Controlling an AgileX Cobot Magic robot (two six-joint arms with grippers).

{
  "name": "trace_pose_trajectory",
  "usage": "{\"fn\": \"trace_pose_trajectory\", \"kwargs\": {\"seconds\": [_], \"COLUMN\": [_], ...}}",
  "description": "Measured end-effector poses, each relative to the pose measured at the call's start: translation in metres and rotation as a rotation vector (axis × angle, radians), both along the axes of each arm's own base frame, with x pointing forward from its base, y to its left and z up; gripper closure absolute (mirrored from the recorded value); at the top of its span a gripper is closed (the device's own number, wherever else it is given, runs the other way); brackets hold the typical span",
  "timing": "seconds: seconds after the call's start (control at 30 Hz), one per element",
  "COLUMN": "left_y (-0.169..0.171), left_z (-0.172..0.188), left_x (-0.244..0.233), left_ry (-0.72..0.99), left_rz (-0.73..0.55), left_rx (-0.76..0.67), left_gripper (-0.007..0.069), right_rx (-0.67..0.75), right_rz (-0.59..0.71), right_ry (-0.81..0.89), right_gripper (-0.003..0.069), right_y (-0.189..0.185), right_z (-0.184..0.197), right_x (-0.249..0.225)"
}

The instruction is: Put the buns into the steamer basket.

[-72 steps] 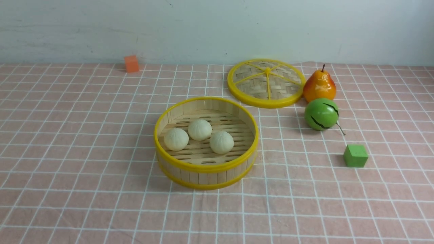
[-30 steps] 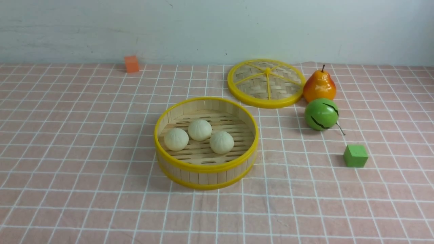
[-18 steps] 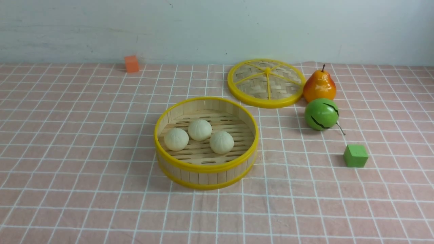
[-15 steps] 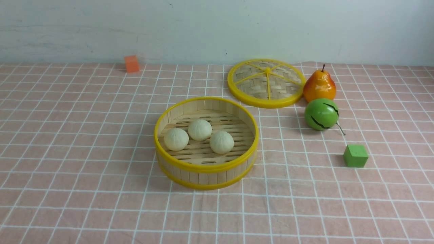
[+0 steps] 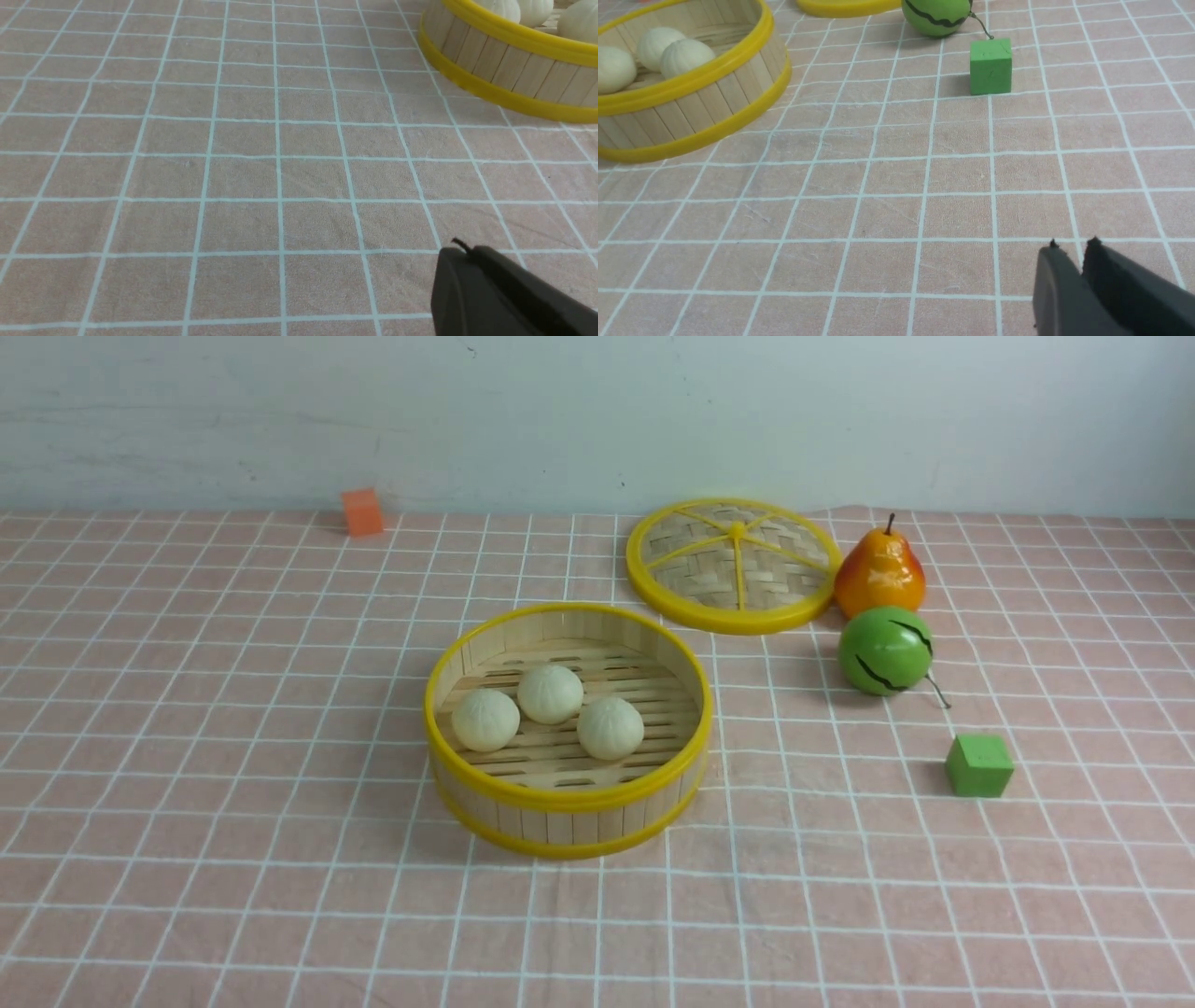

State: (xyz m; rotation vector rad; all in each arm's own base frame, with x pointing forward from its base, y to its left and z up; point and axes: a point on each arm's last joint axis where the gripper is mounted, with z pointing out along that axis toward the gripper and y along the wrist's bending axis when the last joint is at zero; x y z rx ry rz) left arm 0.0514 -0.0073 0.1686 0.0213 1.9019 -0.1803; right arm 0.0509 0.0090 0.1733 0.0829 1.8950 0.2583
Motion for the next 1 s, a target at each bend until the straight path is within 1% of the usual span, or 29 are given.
{"fn": "trace_pose_trajectory", "kwargs": {"seconds": [1.0], "left_y": [0.0], "left_z": [0.0], "left_x": [0.0], "left_ry": [0.0], "left_rz": [0.0], "left_rx": [0.0], "left_gripper": [0.0633], "right_rx": [0.0], "right_rz": [0.0], "right_ry": [0.0], "right_gripper": [0.0545], "right_y": [0.0], "right_z": [0.0], "right_x": [0.0]}}
